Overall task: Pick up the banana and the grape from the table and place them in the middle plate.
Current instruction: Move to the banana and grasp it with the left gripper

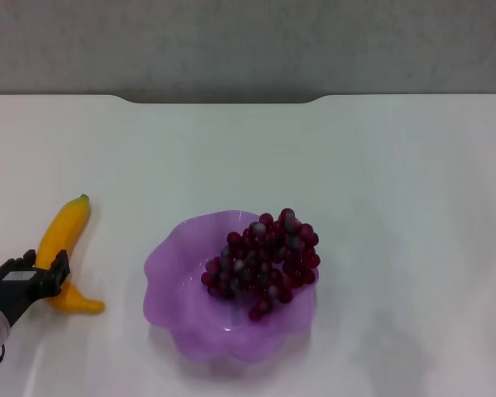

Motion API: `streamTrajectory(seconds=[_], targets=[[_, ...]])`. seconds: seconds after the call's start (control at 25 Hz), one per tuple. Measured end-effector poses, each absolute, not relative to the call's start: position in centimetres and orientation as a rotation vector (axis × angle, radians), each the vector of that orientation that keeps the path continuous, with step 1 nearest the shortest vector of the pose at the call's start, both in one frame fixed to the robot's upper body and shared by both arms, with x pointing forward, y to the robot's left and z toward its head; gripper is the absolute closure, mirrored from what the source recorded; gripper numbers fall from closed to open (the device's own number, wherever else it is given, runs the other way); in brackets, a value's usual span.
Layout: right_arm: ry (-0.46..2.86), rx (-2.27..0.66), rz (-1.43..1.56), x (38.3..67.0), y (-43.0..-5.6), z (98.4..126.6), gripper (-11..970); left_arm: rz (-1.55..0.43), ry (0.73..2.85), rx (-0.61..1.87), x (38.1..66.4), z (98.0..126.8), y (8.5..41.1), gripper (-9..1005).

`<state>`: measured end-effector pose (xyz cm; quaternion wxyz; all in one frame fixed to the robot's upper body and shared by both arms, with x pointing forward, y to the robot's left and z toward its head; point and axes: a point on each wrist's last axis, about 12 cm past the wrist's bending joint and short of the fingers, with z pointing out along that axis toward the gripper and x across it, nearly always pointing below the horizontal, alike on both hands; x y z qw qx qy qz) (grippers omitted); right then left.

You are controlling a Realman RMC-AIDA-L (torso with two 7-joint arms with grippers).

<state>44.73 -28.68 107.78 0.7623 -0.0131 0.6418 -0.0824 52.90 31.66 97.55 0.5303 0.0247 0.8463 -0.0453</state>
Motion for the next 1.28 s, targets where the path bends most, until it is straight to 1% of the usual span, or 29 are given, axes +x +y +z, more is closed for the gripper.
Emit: streamTrajectory(seconds=[0.44, 0.8, 1.04, 1.28], targets=[[1.397, -0.034, -0.179, 44.9, -28.6, 107.7, 960, -0.108, 2.013, 0.037, 53.0, 97.6, 31.8, 488], [1.401, -0.041, -0.177, 45.1, -28.6, 107.6, 960, -0.129, 1.945, 0.001, 53.8, 98.7, 31.9, 495], [1.404, -0.043, -0.179, 45.0, -28.6, 107.5, 960, -0.124, 1.918, -0.010, 53.9, 99.0, 32.2, 660], [1.408, -0.037, -0.169, 45.0, -28.6, 107.5, 960, -0.102, 1.941, 0.043, 53.7, 98.7, 32.2, 881]])
